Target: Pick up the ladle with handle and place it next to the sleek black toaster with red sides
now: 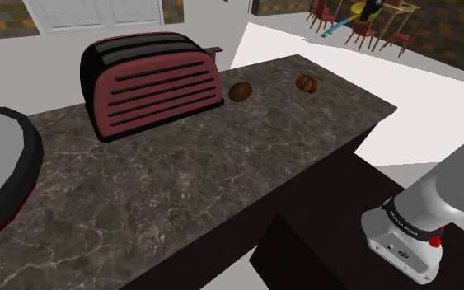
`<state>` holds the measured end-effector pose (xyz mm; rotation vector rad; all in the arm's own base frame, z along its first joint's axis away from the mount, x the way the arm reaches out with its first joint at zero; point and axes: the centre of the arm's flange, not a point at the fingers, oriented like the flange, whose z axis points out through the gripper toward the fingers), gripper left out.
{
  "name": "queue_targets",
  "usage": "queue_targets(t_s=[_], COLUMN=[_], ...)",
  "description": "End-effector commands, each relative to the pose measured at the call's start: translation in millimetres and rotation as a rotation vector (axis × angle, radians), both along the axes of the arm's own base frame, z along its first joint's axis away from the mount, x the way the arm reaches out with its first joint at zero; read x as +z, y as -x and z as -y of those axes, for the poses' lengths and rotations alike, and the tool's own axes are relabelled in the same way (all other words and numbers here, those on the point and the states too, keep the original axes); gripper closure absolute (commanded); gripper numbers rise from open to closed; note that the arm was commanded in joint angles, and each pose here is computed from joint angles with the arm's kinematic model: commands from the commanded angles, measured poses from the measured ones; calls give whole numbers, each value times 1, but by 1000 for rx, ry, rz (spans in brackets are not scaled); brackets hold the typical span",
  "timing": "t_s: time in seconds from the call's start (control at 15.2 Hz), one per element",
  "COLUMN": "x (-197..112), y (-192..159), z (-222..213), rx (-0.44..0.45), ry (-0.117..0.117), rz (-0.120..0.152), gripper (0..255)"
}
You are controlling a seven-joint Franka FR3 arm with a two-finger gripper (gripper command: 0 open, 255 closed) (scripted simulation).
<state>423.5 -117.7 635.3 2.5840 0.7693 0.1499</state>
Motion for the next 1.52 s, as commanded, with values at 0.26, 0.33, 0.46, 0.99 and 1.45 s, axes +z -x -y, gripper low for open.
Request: queue_targets(t_s=[0.26, 0.33, 0.46, 0.99, 1.45], x=[1, 1, 1, 1, 1], y=[12, 14, 18, 34, 49], z=[-78, -91, -117, -221, -313], rx=[-2, -2, -2, -2, -2], ry=[0, 0, 0, 0, 0], rz=[0, 0, 0, 0, 0], gripper=[255, 255, 255, 255, 255])
